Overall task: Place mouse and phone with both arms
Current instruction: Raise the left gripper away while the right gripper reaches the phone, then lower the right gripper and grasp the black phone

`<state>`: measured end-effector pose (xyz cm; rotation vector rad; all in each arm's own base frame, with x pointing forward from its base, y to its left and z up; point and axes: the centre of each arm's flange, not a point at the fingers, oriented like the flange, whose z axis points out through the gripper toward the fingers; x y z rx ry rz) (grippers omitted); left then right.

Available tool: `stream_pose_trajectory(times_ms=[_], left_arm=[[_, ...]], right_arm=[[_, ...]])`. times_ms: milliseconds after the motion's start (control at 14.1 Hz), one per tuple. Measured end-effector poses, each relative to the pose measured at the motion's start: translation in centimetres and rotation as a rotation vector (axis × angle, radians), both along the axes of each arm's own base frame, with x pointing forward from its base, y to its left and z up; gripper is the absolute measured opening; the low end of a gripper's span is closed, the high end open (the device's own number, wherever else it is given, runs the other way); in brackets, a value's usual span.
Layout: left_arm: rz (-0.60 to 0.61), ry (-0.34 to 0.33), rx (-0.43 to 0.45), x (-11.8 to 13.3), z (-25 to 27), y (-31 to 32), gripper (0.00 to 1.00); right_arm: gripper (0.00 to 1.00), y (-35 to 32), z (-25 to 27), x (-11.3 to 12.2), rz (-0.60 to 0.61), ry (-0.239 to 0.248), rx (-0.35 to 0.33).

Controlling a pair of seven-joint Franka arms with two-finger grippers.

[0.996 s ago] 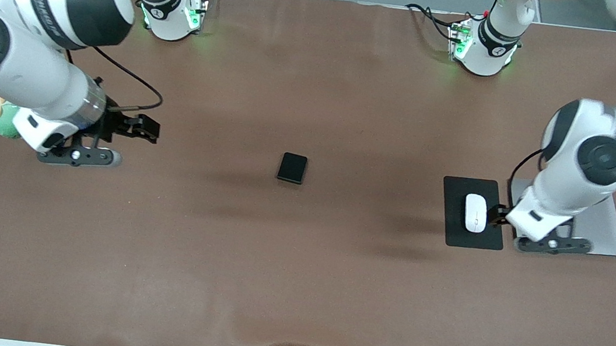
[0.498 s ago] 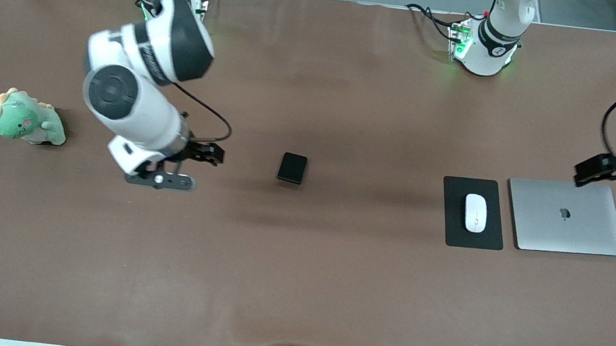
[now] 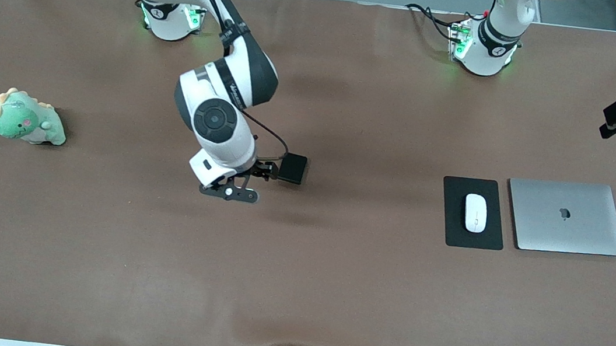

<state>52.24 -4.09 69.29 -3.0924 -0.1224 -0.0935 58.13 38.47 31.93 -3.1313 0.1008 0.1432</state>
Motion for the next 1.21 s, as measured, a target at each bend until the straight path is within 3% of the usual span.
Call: stream_pose_trajectory(times_ms=[285, 783, 1210], left_arm=[[0.002, 0.003, -0.004, -1.0, 0.1, 0.3, 1.0], [0.0, 0.018, -0.002, -0.9, -0.6, 0.2, 1.0], [0.003, 0.027, -0.002, -0.6, -1.1, 0.4, 1.0]], right_arm=[[1.0, 1.1, -3.7, -0.4, -0.045, 0.051, 0.048], [1.0, 2.7, -9.0, -1.7, -0.045, 0.033, 0.067], [1.0, 4.8, -11.5, -3.9, -0.074, 0.078, 0.101]])
